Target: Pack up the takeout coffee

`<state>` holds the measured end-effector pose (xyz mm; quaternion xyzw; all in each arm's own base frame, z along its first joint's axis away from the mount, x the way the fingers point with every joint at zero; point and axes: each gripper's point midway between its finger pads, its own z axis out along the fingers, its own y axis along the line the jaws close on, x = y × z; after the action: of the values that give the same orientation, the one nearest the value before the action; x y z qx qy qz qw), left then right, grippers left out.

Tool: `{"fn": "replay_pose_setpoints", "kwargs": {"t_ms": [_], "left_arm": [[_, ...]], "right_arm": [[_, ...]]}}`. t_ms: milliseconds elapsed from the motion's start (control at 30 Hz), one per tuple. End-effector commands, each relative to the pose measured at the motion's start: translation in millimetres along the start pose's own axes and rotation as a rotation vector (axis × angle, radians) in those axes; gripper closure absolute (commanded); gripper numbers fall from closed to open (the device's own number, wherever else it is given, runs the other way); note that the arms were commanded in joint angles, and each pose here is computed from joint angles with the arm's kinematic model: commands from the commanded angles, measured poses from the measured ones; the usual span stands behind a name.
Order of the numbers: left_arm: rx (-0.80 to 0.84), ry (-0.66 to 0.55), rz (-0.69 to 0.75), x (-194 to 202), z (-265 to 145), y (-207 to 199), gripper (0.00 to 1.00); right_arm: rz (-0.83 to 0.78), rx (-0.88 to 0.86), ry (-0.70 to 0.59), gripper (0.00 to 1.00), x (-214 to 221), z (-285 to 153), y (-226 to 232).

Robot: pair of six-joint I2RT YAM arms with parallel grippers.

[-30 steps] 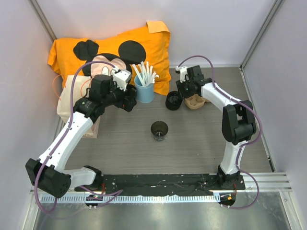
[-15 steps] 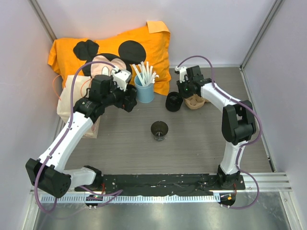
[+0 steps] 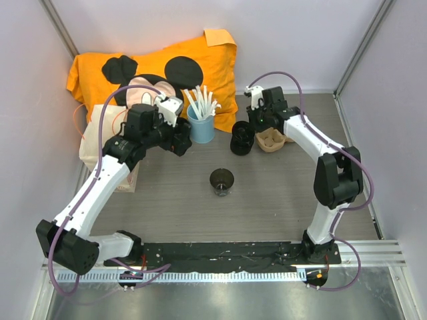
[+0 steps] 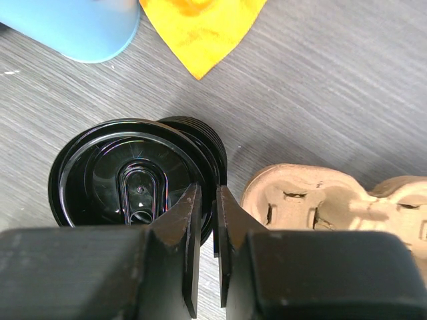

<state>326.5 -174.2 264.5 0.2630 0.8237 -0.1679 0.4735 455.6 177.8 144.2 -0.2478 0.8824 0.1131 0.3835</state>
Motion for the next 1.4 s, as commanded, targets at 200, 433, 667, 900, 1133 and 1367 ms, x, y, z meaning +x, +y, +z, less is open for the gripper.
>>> {"fn": "replay_pose_setpoints", "kwargs": {"t_ms": [200, 433, 667, 900, 1133, 1367], "left_arm": [[0.196, 0.000, -0.095, -26, 12, -31, 0.00], [0.303, -0.033, -0.124, -55, 7, -50, 0.00], [0.370, -0.076, -0.153, -86, 1, -65, 0.00], [0.455, -0.057, -0.164, -91, 7, -90, 0.00], [0.486, -0.032, -0.150, -89, 17, -102, 0.00], [0.552, 0.003, -0.151, -87, 27, -120, 0.00]], "right_arm": [[-0.166, -0.016, -0.262, 0.85, -73, -95, 30], [-0.317, -0.022, -0.366, 0.86, -87, -151, 66], [-0.369, -0.079, -0.420, 0.87, -85, -176, 94], [-0.370, -0.133, -0.436, 0.88, -82, -181, 109], [-0.363, -0.182, -0.432, 0.88, -77, -181, 121], [-0.368, -0.209, -0.420, 0.88, -74, -174, 130]]}}
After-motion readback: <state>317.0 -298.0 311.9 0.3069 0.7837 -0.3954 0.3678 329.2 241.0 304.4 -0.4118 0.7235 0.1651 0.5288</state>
